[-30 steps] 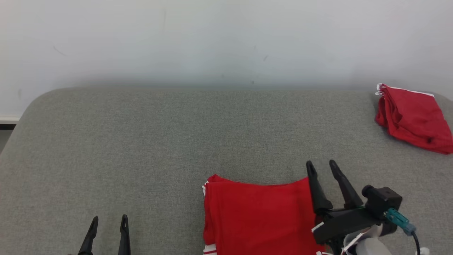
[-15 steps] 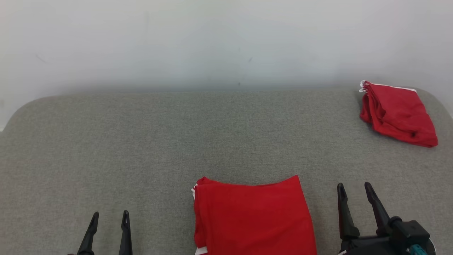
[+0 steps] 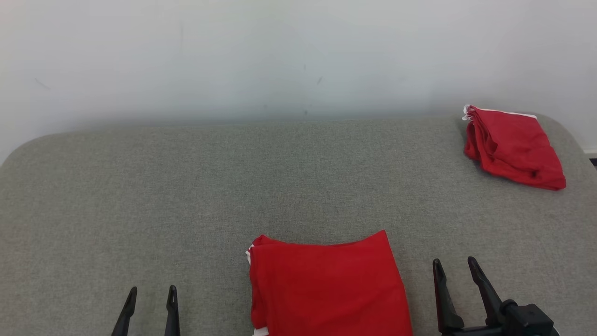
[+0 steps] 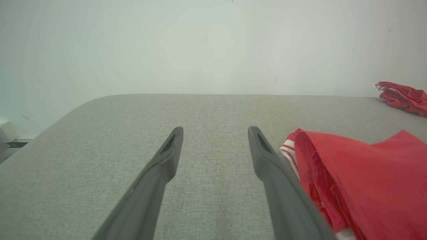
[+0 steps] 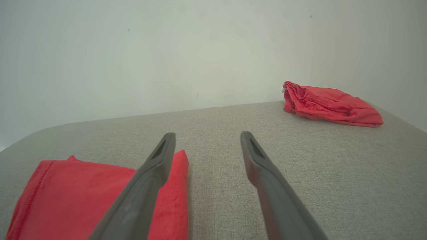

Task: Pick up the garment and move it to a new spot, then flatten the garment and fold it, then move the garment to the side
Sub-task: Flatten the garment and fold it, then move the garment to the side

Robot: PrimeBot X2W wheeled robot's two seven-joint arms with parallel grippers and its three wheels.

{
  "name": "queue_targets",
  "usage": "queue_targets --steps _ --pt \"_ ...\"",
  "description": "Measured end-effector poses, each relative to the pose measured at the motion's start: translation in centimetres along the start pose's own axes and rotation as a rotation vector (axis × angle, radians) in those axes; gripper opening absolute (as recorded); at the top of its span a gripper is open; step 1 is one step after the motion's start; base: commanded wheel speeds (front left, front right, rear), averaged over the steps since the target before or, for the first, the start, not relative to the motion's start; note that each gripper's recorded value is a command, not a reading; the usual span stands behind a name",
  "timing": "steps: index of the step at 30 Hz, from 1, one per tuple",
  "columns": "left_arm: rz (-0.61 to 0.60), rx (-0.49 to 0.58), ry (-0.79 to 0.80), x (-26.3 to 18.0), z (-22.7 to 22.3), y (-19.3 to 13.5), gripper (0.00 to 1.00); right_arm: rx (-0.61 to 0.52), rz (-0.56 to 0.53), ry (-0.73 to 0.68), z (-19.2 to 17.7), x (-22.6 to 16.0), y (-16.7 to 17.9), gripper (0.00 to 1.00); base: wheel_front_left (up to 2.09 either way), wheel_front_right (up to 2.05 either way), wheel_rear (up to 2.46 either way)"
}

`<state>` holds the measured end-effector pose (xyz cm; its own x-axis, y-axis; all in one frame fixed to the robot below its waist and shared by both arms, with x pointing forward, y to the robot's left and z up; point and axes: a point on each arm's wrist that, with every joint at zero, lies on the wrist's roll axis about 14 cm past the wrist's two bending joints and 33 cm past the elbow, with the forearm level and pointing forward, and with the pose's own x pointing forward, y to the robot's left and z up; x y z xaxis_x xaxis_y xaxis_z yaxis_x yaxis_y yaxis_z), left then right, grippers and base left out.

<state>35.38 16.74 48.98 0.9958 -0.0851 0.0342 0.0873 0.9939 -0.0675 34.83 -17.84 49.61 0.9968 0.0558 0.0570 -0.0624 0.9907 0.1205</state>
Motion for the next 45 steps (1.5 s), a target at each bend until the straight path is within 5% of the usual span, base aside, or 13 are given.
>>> queue_targets --steps 45 --pt "0.049 0.003 0.046 -2.1 -1.4 0.9 1.00 0.015 0.053 0.061 -1.9 0.2 1.8 1.00 0.00 0.00 0.00"
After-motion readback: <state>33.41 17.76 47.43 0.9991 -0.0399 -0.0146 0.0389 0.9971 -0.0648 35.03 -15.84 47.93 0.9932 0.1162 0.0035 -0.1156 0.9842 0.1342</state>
